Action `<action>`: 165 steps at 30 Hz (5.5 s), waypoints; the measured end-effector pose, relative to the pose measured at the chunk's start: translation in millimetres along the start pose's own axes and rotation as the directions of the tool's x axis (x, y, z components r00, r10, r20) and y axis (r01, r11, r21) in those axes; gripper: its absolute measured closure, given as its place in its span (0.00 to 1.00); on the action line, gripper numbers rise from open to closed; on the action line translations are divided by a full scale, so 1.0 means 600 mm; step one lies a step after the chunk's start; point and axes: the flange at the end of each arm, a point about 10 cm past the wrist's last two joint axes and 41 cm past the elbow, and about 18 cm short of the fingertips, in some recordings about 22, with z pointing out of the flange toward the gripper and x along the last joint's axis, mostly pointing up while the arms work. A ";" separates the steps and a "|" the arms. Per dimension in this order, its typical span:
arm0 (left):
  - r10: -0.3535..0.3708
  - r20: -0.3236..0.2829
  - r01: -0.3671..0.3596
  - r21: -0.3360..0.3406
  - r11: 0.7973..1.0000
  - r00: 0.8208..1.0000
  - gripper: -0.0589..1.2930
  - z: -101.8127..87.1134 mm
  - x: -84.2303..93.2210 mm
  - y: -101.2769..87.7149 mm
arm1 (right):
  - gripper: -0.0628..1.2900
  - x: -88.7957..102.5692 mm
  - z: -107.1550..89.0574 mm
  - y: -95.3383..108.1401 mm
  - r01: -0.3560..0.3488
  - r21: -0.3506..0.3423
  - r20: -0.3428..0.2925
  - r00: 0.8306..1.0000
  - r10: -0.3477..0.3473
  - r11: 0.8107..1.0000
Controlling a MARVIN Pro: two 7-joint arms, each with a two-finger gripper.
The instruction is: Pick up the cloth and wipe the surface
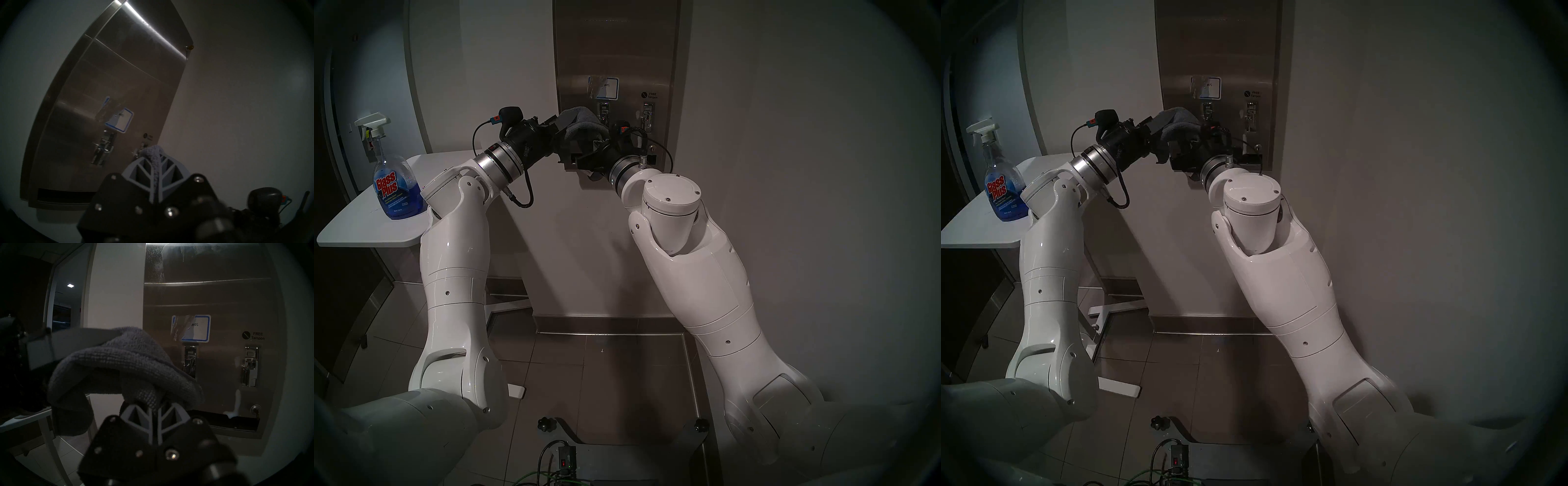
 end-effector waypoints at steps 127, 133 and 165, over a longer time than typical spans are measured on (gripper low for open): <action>0.148 -0.138 -0.092 0.346 0.934 0.979 0.02 -0.062 0.006 -0.096 | 0.98 -0.117 0.105 0.119 0.234 -0.553 0.138 0.972 -0.189 0.800; 0.155 -0.143 -0.095 0.354 0.931 0.978 0.02 -0.069 0.012 -0.101 | 0.98 -0.115 0.127 0.105 0.226 -0.533 0.139 0.974 -0.179 0.816; 0.190 -0.152 -0.120 0.384 0.916 0.970 0.02 -0.094 0.037 -0.113 | 0.98 -0.093 0.204 0.036 0.162 -0.456 0.094 0.987 -0.134 0.875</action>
